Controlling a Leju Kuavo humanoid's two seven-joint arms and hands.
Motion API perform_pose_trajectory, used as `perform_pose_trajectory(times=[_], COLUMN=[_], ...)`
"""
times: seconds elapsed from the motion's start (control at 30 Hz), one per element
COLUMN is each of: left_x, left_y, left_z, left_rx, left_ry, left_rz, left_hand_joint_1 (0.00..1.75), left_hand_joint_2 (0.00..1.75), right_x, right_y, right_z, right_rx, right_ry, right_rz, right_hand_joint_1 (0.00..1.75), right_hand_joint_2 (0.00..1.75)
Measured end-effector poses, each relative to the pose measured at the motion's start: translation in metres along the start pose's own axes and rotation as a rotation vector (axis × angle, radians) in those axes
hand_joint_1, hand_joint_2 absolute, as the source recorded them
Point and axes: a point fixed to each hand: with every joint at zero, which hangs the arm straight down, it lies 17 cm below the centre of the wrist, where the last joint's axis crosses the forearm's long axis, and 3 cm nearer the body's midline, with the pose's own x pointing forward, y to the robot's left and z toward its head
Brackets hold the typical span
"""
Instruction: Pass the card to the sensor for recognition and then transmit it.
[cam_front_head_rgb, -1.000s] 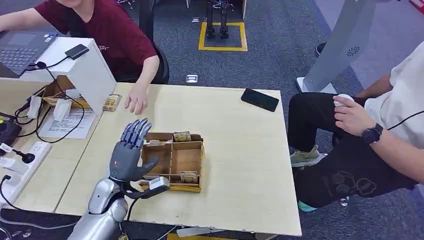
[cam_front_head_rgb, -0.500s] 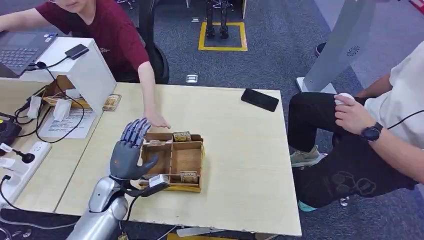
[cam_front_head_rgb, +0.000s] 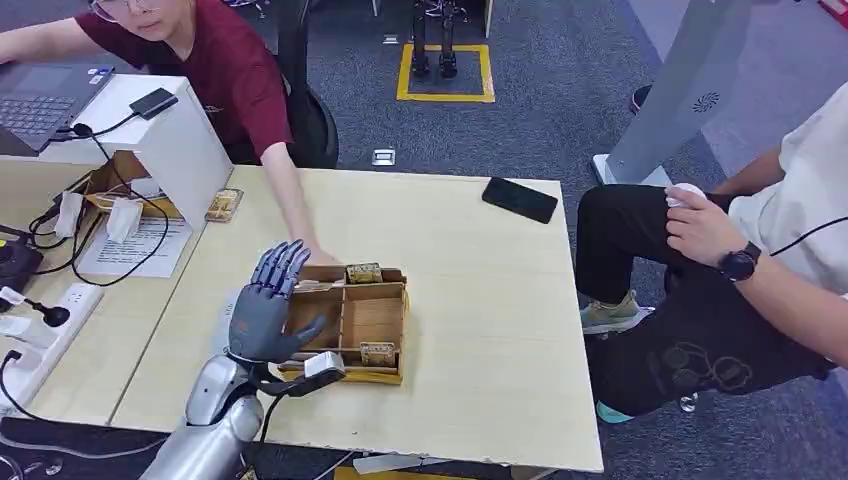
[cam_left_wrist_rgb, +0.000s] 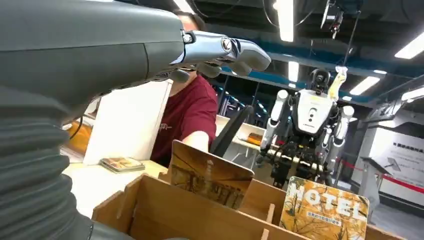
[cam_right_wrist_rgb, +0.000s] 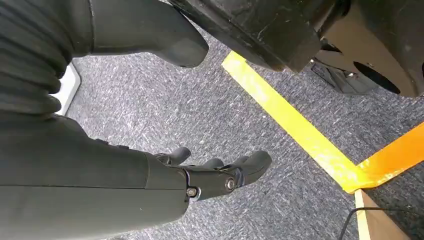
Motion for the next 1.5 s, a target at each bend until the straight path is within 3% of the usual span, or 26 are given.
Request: perform_pose_trajectory(times=[0.63, 0.67, 0.73, 0.97, 1.5], left_x=[0.001, 0.001, 0.000, -0.011, -0.019], left_y=[-0.002, -0.002, -0.003, -0.006, -0.010], left_z=[-0.006, -0.006, -0.006, -0.005, -0.003], left_rx=[-0.001, -0.002, -0.004, -0.012, -0.020], left_ry=[0.009, 0.007, 0.009, 0.048, 0.069], left_rz=[0.003, 0.001, 0.001, 0.017, 0.031], left_hand_joint_1=[0.00, 0.07, 1.75, 1.69, 1.75], left_hand_joint_2=[1.75, 1.75, 1.75, 1.75, 1.75], right_x=[0.001, 0.001, 0.002, 0.002, 0.003], right_y=[-0.001, -0.001, -0.001, -0.001, -0.003], right_z=[0.000, 0.000, 0.000, -0.001, -0.001], right_rx=[-0.003, -0.003, -0.003, -0.002, -0.011], right_ry=[-0.004, -0.004, -0.005, -0.007, -0.011], right_rz=[0.003, 0.005, 0.006, 0.011, 0.016], right_hand_joint_1=[0.00, 0.00, 0.00, 0.00, 0.00], right_hand_joint_2=[1.75, 1.75, 1.75, 1.75, 1.75])
